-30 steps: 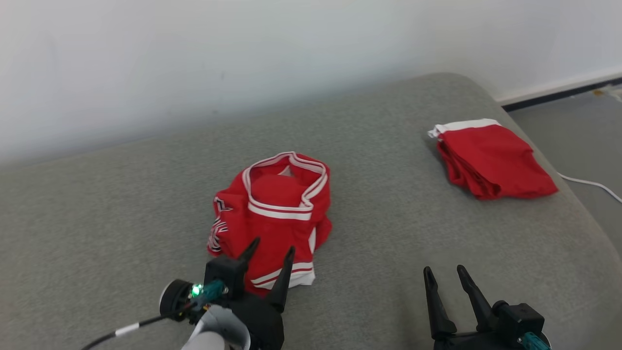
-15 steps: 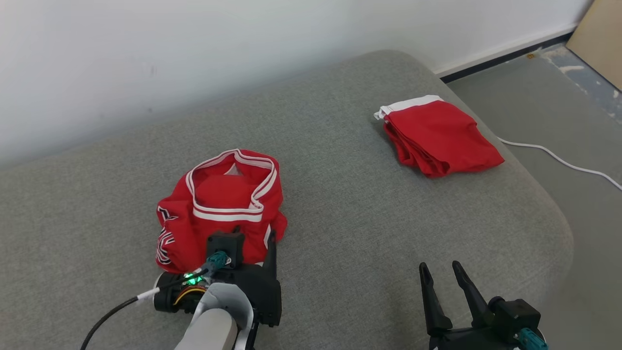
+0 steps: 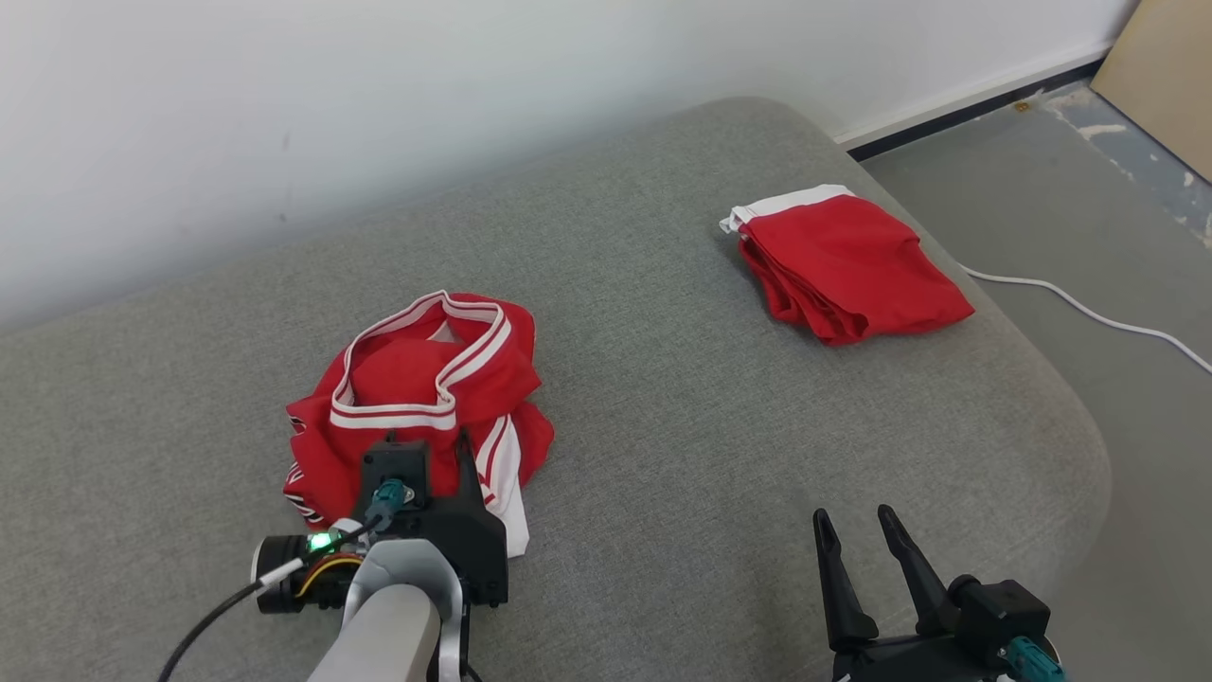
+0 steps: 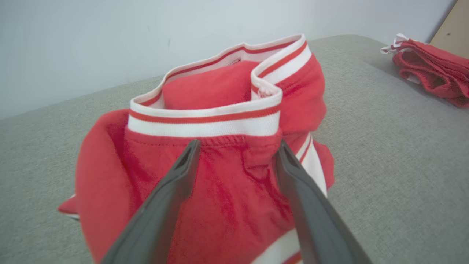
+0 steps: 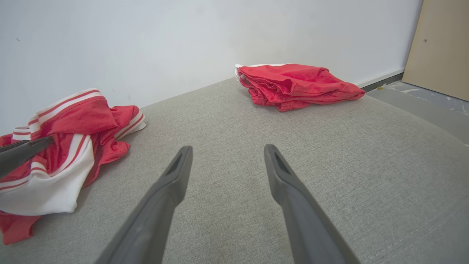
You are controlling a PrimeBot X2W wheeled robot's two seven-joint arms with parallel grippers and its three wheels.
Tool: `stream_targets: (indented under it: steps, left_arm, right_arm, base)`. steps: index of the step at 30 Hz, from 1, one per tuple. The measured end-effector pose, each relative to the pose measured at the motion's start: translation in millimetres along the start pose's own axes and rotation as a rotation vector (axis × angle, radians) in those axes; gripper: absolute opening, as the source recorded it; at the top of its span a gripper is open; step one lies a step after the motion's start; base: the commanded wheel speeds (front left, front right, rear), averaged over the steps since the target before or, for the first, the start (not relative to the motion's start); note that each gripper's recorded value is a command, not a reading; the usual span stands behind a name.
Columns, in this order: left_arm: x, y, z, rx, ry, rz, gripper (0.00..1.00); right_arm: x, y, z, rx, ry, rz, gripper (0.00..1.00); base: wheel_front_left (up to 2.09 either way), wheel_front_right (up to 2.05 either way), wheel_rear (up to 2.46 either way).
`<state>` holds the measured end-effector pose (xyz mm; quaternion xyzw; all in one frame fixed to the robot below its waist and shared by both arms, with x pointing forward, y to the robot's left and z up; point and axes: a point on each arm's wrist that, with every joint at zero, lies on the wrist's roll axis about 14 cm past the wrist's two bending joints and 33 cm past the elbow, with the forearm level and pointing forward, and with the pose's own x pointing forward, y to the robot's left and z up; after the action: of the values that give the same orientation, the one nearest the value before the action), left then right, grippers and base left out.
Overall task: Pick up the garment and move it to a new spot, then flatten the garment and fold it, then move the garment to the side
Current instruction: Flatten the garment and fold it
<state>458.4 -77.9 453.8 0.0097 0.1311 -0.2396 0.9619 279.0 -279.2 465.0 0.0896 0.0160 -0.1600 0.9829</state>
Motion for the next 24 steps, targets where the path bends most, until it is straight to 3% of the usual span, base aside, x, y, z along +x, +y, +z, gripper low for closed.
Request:
stream_targets:
  steps: [3,5,6,15,24]
  left_arm:
    - [1.1,1.3,8.2,-0.028,-0.026,-0.006,1.00]
    - [1.8,2.0,12.9,-0.049,-0.037,-0.010,0.43]
    - [2.5,1.5,17.6,-0.059,-0.051,-0.017,0.00]
    - [12.9,-18.5,63.6,-0.123,-0.136,-0.116,0.00]
    - [2.5,-72.4,217.3,-0.215,-0.504,-0.356,0.00]
  right_arm:
    - [1.2,3.5,-0.2,0.001,0.000,0.011,1.00]
    - [1.9,4.8,-0.1,0.001,-0.001,0.016,1.00]
    - [2.1,5.2,0.1,0.000,-0.001,0.018,1.00]
    - [4.7,7.6,-1.1,-0.002,0.003,0.025,1.00]
    - [9.3,10.4,0.1,0.003,0.002,0.032,1.00]
  base:
    - [0.00,0.00,0.00]
    - [0.00,0.00,0.00]
    - [0.00,0.00,0.00]
    - [0.00,0.00,0.00]
    - [0.00,0.00,0.00]
